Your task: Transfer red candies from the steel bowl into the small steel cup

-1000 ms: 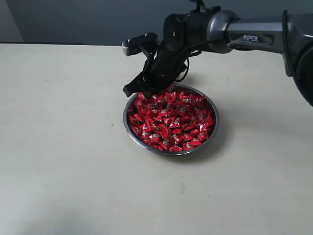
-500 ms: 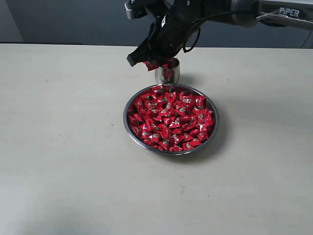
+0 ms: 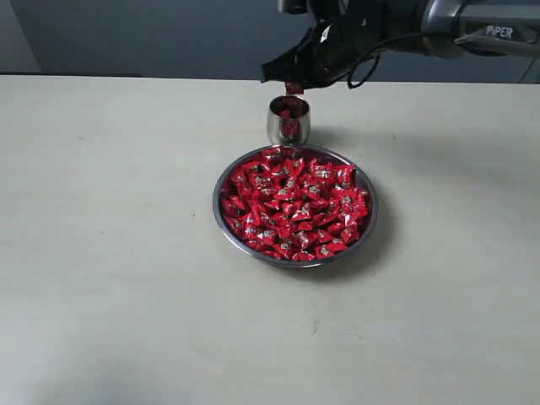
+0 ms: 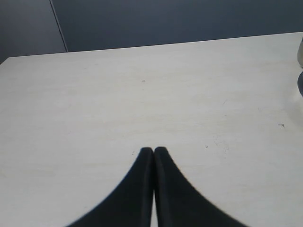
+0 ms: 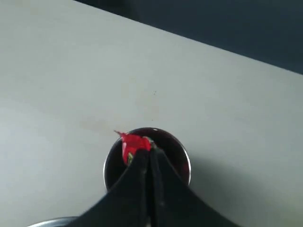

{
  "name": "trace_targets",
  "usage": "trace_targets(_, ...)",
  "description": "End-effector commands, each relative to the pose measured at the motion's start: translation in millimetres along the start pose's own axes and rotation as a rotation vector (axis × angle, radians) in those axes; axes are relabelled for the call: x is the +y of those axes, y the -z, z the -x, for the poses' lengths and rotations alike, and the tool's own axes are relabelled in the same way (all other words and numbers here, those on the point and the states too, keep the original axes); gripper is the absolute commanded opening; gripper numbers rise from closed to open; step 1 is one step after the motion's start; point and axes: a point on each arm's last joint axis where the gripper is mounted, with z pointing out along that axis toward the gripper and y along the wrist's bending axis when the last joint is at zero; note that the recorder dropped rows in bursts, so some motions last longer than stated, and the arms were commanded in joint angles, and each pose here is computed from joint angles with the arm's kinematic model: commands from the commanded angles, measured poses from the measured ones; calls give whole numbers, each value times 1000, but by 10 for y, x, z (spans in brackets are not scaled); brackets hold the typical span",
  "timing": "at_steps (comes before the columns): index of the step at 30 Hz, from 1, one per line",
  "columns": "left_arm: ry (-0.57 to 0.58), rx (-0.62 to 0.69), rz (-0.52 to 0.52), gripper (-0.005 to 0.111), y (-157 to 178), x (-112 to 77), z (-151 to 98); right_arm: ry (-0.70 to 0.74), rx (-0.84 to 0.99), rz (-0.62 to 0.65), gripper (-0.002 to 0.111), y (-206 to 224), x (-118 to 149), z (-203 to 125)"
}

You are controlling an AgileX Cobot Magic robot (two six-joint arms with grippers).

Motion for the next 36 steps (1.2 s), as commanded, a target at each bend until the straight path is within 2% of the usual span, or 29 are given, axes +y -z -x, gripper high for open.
trace_targets(1, -2, -19, -6, 0, 12, -2, 33, -15, -10, -4, -1, -133, -34, -67)
trace_targets(3, -2, -19, -6, 0, 12, -2, 33, -15, -4, -4, 5, -140, -34, -78)
trace_targets(9, -2, -19, -6, 0, 12, -2, 33, -8, 26, -2, 37, -104, -30, -84)
trace_targets(21, -2, -19, -6, 0, 12, -2, 33, 47, 216, 27, 36, 271, 52, -77)
trace_targets(24, -2, -19, -6, 0, 12, -2, 33, 84, 253, 43, 36, 276, 131, -118)
trace_targets(27, -2, -19, -6, 0, 12, -2, 33, 143, 264, 76, 36, 237, 339, -203)
trace_targets(32, -2, -19, -6, 0, 12, -2, 33, 143, 265, 99, 36, -4, 481, -351)
trace_targets(35, -2, -19, -6, 0, 12, -2, 33, 118, 259, 104, 51, -177, 492, -447)
trace_targets(36, -2, -19, -6, 0, 12, -2, 33, 117, 259, 102, 53, -219, 489, -474)
